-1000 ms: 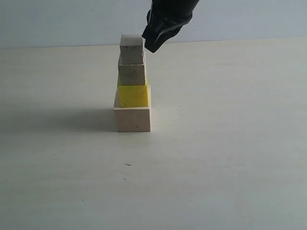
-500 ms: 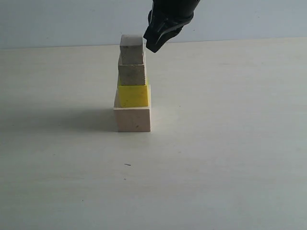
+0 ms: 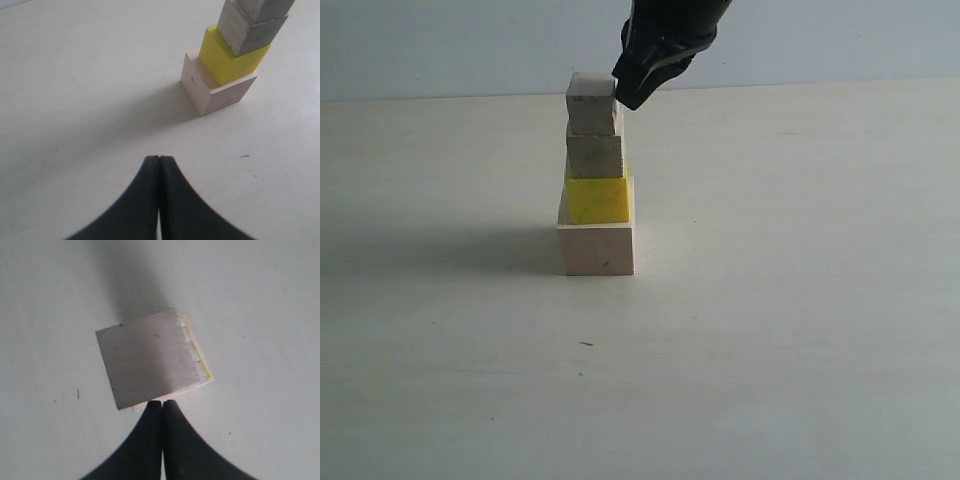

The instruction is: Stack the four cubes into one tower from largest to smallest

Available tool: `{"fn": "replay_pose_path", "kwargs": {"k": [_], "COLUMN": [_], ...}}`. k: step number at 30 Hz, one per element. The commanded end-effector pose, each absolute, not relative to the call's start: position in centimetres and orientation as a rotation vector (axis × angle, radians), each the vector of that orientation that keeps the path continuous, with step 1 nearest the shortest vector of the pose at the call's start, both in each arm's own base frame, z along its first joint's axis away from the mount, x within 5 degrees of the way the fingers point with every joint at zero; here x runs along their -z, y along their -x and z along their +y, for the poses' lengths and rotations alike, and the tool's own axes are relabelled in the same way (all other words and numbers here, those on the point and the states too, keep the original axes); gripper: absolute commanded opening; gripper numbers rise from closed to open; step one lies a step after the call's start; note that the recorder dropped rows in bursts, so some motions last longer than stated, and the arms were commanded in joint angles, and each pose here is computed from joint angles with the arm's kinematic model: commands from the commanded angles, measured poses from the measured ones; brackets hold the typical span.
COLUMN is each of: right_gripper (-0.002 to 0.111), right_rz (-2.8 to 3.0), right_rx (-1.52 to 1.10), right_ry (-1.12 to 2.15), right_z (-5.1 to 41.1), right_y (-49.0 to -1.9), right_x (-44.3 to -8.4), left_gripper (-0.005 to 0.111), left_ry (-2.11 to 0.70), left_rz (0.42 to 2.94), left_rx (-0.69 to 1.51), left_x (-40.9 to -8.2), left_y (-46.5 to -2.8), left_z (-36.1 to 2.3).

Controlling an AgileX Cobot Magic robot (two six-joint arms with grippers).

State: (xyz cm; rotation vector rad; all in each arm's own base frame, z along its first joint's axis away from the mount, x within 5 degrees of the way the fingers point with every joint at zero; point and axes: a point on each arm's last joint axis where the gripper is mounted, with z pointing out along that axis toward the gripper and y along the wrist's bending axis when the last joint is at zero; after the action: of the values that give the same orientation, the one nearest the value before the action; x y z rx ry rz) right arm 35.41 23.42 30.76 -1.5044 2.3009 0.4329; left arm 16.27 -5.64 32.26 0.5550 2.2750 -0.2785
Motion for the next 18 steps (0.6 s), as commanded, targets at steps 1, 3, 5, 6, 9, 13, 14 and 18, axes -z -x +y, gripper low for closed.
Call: {"fn": "replay_pose_path", "kwargs": {"k": [1,3,5,6,9,13,14,18], "right_gripper": [0.000,0.000,0.000,0.000,0.000,0.000,0.000,0.000], "right_rz": [2.287,2.292,2.291,2.288,2.286,2.286,2.284,2.276], "right_rx": [-0.366,-0.361,-0.377,-0.391,-0.396,-0.396,-0.395,-0.392], "right_ry": [1.517,1.512,1.508,1.508,1.509,1.509,1.511,1.505], "right_z": [22.88,22.85,22.93,23.01,23.03,23.03,23.03,23.09], "right_y": [-35.55,-35.57,-35.52,-35.48,-35.46,-35.46,-35.46,-35.59], "right_x": [-31.11,-31.10,-31.12,-31.15,-31.16,-31.16,-31.16,-31.11], "left_gripper": [0.000,0.000,0.000,0.000,0.000,0.000,0.000,0.000], "left_ry": [-0.552,-0.552,-0.552,-0.552,-0.552,-0.552,-0.552,-0.552], "left_rz": [2.269,2.269,2.269,2.269,2.269,2.269,2.269,2.269], "left_rx": [0.282,0.282,0.282,0.282,0.282,0.282,0.282,0.282], "left_x": [-32.39,-32.39,-32.39,-32.39,-32.39,-32.39,-32.39,-32.39], "left_y": [-16.15,-16.15,-16.15,-16.15,-16.15,-16.15,-16.15,-16.15], "left_z": [-5.62,-5.62,-5.62,-5.62,-5.62,-5.62,-5.62,-5.62]}}
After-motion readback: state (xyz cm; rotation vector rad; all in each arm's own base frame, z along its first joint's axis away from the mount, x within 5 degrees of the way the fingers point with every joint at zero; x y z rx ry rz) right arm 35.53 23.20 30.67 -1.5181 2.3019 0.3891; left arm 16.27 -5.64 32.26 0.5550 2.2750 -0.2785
